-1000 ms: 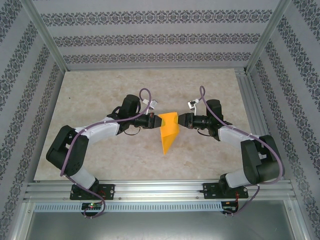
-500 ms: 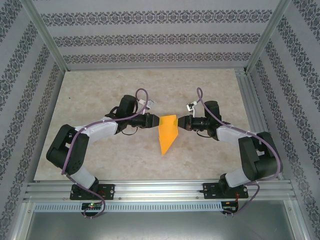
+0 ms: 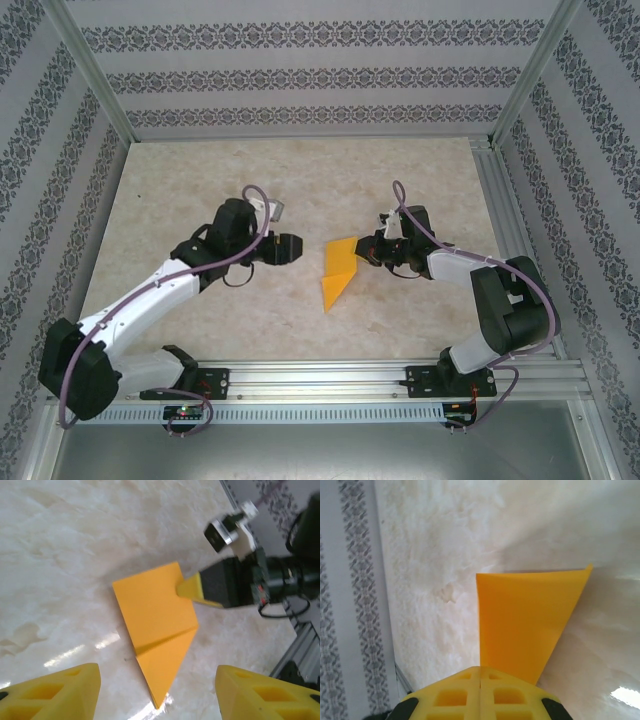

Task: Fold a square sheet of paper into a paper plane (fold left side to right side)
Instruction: Fold the wing for the fifth time at the center of the table.

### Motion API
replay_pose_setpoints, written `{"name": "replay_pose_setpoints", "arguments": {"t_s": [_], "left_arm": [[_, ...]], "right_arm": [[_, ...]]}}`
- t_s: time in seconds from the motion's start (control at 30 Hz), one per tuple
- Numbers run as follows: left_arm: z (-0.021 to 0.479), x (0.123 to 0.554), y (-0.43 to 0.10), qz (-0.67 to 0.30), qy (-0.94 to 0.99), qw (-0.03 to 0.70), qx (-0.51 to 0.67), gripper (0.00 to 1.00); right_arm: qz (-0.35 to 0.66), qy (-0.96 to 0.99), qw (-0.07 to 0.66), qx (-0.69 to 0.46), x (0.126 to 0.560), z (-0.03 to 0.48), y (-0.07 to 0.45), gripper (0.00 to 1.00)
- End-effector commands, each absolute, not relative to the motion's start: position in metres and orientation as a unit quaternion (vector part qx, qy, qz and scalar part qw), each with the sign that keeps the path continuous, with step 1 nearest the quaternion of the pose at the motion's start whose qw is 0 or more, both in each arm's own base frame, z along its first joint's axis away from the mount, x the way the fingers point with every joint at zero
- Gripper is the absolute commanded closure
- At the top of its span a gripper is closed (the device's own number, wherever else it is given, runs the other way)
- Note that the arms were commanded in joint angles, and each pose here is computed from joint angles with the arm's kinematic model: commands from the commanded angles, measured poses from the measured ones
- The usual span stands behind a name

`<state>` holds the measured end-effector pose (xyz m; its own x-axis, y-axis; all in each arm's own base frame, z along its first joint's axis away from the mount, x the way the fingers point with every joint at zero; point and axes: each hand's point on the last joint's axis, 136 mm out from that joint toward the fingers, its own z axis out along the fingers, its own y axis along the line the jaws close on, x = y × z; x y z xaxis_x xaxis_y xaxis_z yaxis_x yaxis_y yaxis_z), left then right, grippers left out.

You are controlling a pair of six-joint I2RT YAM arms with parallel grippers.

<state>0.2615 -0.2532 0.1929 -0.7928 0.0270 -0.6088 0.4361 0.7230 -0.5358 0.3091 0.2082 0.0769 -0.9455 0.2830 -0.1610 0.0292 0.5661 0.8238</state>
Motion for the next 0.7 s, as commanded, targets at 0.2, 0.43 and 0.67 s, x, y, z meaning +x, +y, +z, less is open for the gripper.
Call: {"name": "replay_pose_setpoints", "arguments": {"t_s": [0.2, 0.43, 0.67], "left_arm": [[0.120, 0.222, -0.291, -0.249, 0.921, 0.241, 0.179, 0.37], [0.085, 0.227, -0.325, -0.161, 0.929, 0.230, 0.240, 0.35], [0.064, 0.236, -0.337, -0.081, 0.930, 0.223, 0.281, 0.35]], "right_arm": [[0.428, 0.883, 0.109, 0.162, 0.326, 0.054, 0.206, 1.00], [0.426, 0.884, 0.100, 0.163, 0.324, 0.047, 0.206, 1.00], [0.430, 0.883, 0.095, 0.161, 0.325, 0.045, 0.208, 1.00]]}}
